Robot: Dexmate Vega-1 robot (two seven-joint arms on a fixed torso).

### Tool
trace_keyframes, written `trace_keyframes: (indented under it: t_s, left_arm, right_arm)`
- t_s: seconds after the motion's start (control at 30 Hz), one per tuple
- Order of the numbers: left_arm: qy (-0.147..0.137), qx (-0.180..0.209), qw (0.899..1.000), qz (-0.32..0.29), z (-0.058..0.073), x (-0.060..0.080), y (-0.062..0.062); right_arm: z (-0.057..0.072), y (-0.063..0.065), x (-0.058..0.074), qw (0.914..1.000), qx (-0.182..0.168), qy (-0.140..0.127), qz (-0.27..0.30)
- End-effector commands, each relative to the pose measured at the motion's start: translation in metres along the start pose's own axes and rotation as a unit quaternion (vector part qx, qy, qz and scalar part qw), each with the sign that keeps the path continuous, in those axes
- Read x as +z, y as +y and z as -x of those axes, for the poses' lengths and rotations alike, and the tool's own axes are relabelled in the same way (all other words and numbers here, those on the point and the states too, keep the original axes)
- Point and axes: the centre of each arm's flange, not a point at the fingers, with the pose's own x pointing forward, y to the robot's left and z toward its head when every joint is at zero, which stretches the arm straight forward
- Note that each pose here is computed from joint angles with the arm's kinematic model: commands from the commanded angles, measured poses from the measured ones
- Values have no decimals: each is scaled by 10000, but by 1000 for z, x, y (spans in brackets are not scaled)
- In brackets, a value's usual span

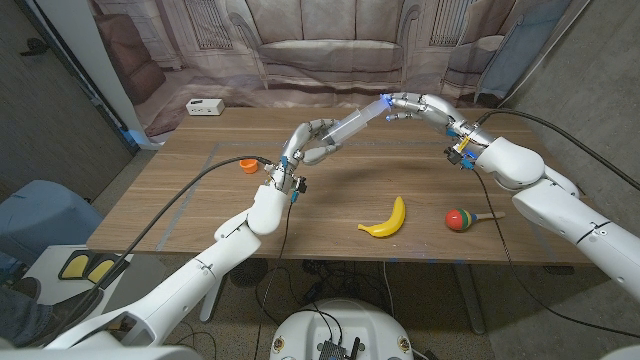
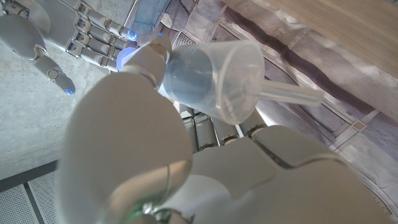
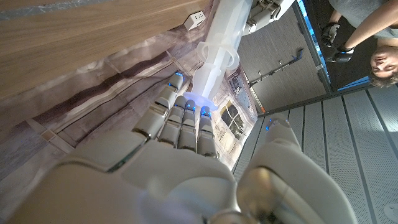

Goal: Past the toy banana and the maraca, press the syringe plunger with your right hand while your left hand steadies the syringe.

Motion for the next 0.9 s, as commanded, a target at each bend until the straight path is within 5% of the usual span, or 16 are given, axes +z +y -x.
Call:
trace_keyframes:
  t_s: [0.03, 0.9]
  left_arm:
    - [30, 7, 10000, -8, 2, 2, 0]
    - [-7, -62, 10000, -7, -4, 5, -6]
  right_arm:
    - [0, 4, 1, 9999, 153, 45, 20]
    - [5, 7, -2, 9997, 211, 89, -49]
